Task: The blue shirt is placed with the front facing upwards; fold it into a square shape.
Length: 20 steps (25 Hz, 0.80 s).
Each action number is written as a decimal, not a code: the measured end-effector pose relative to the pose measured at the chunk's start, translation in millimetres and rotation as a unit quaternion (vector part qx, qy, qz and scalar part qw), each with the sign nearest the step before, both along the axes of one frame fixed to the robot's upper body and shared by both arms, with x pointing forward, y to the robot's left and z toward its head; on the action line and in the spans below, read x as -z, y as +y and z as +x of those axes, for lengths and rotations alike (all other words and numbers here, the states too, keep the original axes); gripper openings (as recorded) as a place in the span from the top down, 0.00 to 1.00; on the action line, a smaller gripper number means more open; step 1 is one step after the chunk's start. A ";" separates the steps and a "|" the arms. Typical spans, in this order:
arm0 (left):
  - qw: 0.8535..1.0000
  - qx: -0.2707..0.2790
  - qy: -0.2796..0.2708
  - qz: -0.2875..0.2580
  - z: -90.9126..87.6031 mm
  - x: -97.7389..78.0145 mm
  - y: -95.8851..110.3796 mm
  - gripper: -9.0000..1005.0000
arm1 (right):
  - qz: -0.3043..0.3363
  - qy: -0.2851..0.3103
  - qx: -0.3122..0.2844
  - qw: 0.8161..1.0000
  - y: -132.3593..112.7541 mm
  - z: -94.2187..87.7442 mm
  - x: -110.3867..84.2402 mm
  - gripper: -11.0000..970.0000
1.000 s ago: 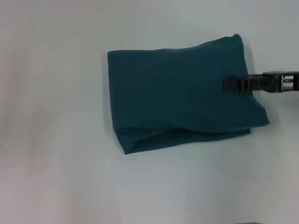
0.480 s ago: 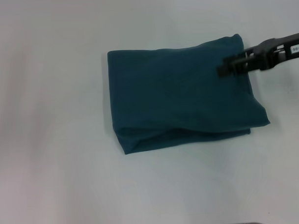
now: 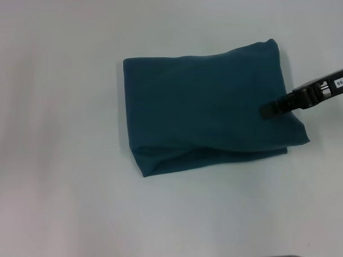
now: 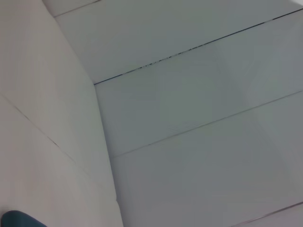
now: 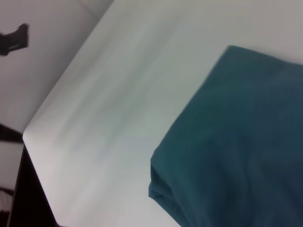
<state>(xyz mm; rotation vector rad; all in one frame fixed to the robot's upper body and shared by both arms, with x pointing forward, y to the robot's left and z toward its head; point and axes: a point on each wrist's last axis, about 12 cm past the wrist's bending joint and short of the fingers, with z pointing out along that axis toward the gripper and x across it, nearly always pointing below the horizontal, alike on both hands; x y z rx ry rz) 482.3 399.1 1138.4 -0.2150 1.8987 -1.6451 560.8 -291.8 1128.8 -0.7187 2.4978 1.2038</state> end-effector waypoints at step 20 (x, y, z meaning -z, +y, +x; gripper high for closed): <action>1.000 -0.004 -0.002 0.006 7.1 -1.0 -2.0 0.04 | -0.061 0.110 0.081 0.989 -10.4 -13.1 39.9 0.97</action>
